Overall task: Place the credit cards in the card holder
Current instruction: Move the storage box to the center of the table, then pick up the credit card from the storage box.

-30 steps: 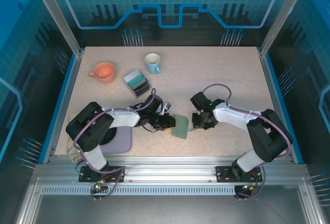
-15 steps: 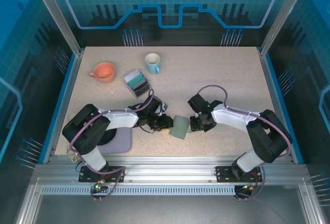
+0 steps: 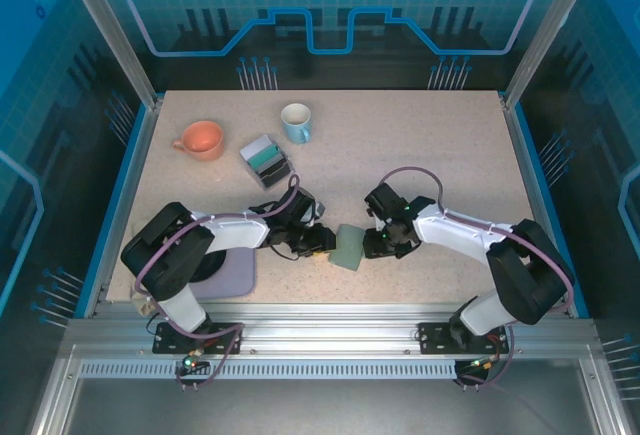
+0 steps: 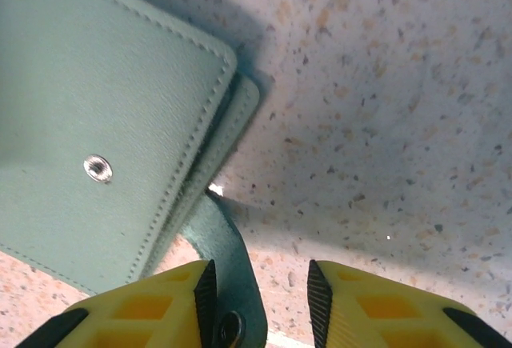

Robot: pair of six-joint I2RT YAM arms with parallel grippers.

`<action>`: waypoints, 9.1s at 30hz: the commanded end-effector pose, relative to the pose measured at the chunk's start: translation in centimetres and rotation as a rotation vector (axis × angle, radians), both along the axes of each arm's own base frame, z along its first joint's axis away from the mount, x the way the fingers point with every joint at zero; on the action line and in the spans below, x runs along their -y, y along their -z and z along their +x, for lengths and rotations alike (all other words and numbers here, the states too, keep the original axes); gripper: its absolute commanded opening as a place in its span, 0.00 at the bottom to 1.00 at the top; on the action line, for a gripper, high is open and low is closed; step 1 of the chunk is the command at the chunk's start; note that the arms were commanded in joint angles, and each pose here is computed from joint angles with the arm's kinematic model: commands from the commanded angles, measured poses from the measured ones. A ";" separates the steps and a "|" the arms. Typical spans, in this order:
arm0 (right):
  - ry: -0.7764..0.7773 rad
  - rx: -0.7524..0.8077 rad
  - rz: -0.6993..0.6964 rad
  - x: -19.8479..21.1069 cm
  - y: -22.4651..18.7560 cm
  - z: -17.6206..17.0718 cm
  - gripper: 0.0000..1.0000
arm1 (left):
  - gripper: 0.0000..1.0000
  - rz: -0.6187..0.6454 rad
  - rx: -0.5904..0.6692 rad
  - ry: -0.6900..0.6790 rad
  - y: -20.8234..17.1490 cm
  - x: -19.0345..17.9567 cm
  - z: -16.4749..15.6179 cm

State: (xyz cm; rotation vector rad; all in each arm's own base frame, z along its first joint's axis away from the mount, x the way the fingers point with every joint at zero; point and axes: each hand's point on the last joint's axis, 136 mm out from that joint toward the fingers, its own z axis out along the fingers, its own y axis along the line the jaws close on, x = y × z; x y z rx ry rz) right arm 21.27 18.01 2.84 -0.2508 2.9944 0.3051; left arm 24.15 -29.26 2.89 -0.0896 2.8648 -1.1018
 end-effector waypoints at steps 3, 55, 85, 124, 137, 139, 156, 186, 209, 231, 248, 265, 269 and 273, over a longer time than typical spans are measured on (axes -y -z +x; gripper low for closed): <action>0.005 -0.069 -0.092 1.6 1.5 -1.9 0.30 | 0.30 0.015 -0.005 0.021 0.2 0.4 0.0; -0.067 0.235 0.457 -12.9 -10.4 18.0 0.82 | 0.99 0.109 0.181 -0.675 -10.5 -22.2 13.8; -0.233 0.212 0.573 -25.4 -4.1 26.5 0.88 | 0.99 -0.071 0.094 -0.778 -6.8 -24.0 27.2; -0.078 0.209 0.613 -14.8 -5.7 16.6 0.84 | 0.93 -0.229 0.058 -0.286 -5.5 -4.9 19.3; 0.181 0.206 0.621 -3.5 -4.9 13.4 0.85 | 0.93 -0.274 0.020 -0.064 -5.5 9.0 19.5; 0.194 0.201 0.616 -2.8 -4.9 12.8 0.85 | 0.93 -0.269 0.013 -0.035 -5.4 10.6 19.6; 0.223 0.281 0.317 4.2 -8.1 9.4 0.86 | 0.98 -0.019 0.241 -0.149 -11.5 5.1 22.2; -0.253 0.274 -0.348 -1.0 -5.5 17.0 0.41 | 0.99 -0.016 0.334 -0.284 -7.5 -2.1 9.4; -0.294 0.304 -0.494 -0.5 -4.0 17.2 0.45 | 0.99 -0.005 0.320 -0.309 -6.7 -2.6 8.9; -0.290 0.323 -0.491 -0.2 -4.9 16.9 0.38 | 0.99 -0.007 0.305 -0.303 -6.4 -2.3 8.9; -0.293 0.325 -0.494 -0.1 -5.1 16.8 0.20 | 0.99 -0.002 0.299 -0.299 -6.3 -2.4 8.8; -0.262 0.336 -0.377 -1.1 -7.6 15.7 0.07 | 0.99 0.002 0.300 -0.305 -6.4 -2.6 8.7; -0.242 0.337 -0.319 -1.4 -8.9 15.2 0.02 | 0.99 -0.010 0.309 -0.308 -6.9 -2.6 8.7; -0.174 0.353 -0.124 -2.0 -11.8 14.4 0.01 | 0.98 -0.074 0.324 -0.322 -8.5 -2.5 8.9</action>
